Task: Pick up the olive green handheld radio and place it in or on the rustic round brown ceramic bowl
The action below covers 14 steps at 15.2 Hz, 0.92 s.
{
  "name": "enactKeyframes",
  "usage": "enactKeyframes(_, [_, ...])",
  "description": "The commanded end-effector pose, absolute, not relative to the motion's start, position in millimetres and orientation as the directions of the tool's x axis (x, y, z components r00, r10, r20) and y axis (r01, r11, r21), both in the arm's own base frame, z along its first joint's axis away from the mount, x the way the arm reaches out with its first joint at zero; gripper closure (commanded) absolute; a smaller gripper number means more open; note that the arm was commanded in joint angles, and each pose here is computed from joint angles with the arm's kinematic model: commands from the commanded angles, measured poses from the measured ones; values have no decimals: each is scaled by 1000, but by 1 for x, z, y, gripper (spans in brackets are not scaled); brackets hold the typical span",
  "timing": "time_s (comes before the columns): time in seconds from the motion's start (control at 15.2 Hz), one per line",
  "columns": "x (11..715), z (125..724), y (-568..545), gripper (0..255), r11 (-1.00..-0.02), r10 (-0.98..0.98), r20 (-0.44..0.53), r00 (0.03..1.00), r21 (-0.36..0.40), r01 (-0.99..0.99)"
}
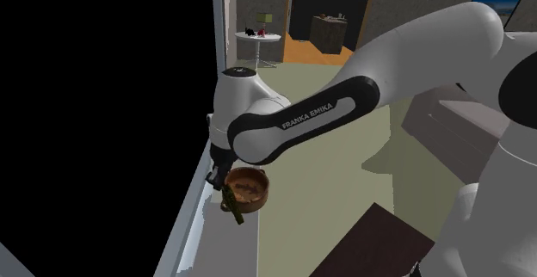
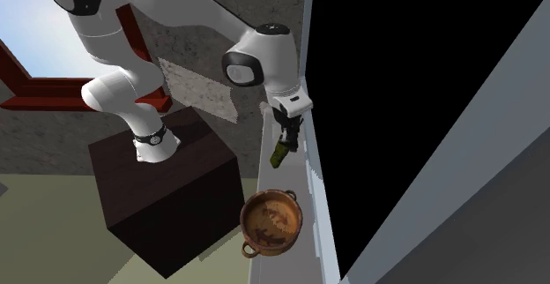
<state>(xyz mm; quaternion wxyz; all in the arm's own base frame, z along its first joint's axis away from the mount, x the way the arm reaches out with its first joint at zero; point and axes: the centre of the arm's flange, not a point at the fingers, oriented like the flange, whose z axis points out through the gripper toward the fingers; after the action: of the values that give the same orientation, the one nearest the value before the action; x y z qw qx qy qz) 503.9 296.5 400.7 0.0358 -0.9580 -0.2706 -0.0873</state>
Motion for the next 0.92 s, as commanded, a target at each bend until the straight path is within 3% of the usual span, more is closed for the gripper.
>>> enactKeyframes(0.0, [504,412,296,255,-851,512,186,838,-21,525])
enactKeyframes(0.4, [504,443,296,255,-851,512,186,838,-21,525])
enactKeyframes(0.86, [547,442,215,255,-851,512,186,838,-21,525])
